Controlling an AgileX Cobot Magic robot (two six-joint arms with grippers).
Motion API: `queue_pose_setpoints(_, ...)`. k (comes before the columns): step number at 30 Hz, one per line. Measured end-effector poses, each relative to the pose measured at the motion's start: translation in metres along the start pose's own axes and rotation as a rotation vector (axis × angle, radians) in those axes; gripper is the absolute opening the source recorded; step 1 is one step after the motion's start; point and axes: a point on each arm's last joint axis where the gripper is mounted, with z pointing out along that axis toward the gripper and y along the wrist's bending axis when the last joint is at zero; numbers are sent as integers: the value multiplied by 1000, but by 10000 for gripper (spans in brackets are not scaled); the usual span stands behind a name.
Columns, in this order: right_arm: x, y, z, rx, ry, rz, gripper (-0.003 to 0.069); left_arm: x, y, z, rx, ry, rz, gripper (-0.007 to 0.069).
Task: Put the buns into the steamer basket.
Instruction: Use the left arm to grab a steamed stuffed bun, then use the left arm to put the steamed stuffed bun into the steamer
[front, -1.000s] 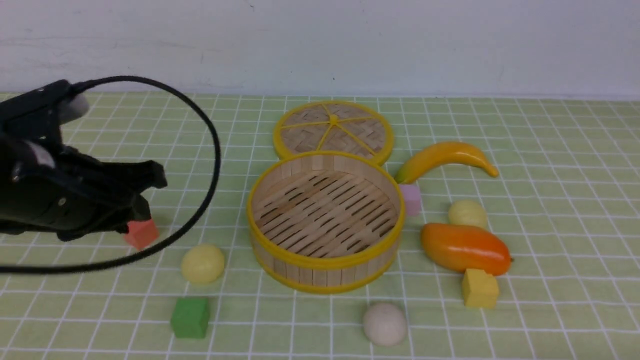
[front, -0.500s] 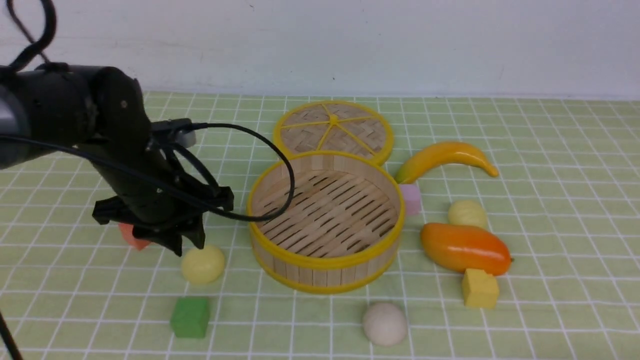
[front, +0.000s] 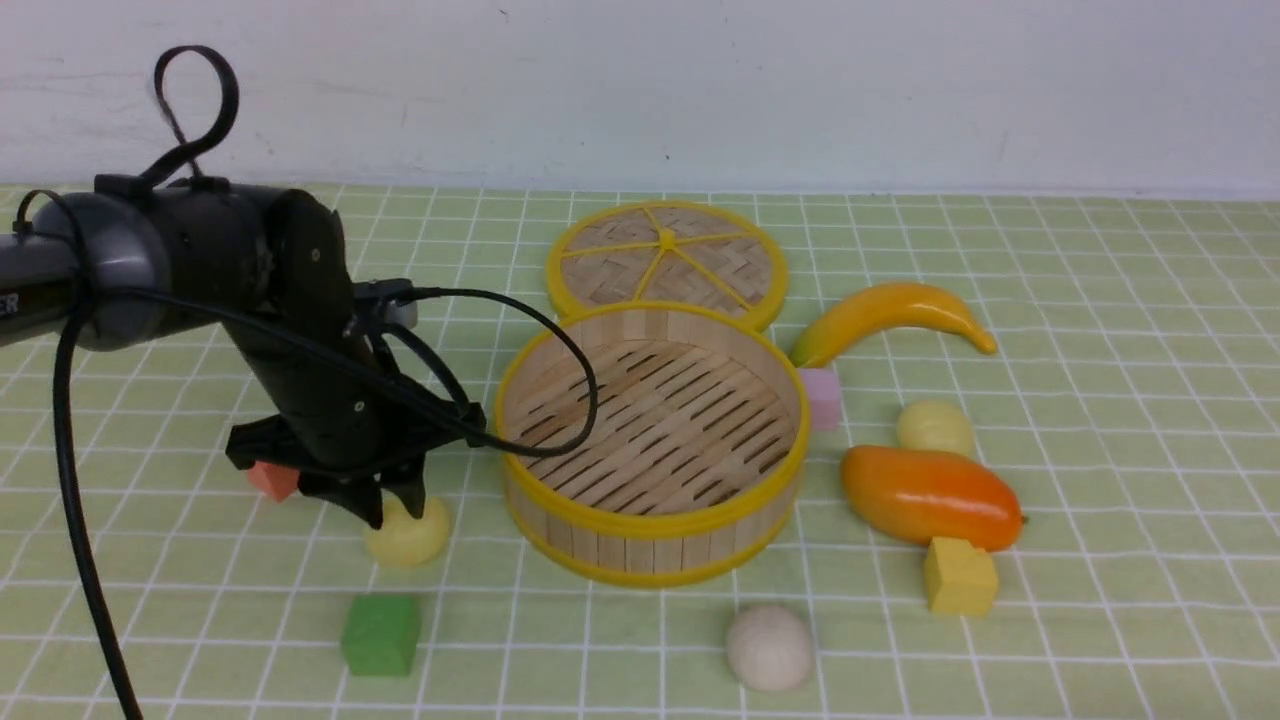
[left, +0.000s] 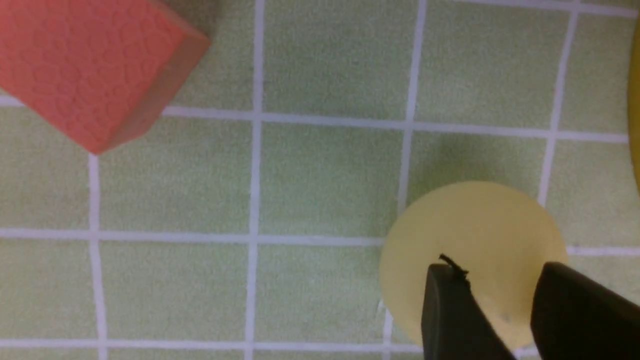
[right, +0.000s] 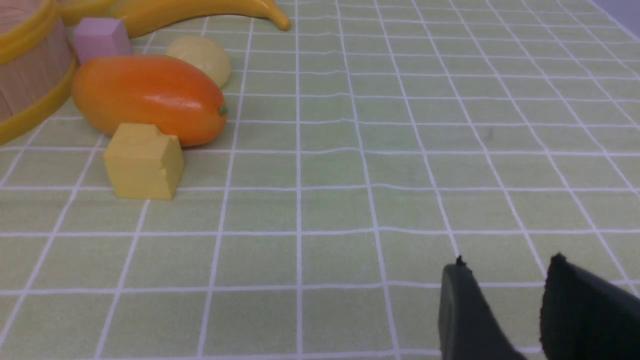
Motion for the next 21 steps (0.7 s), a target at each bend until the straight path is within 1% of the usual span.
queue_pose_setpoints(4,0,0,0,0,0,0,239,0,0,4,-2,8,-1,193)
queue_pose_setpoints(7,0,0,0,0,0,0,239,1,0,4,-4,15,-1,102)
queue_pose_setpoints(9,0,0,0,0,0,0,239,1,0,4,-4,16,-1,67)
queue_pose_setpoints(11,0,0,0,0,0,0,239,1,0,4,-6,22,-1,3)
queue_pose_setpoints(12,0,0,0,0,0,0,239,1,0,3,-8,28,-1,-13)
queue_pose_setpoints(16,0,0,0,0,0,0,239,-1,-1,-5,-9,33,5,-13)
queue_pose_setpoints(21,0,0,0,0,0,0,239,-17,-8,-40,13,-31,17,-13)
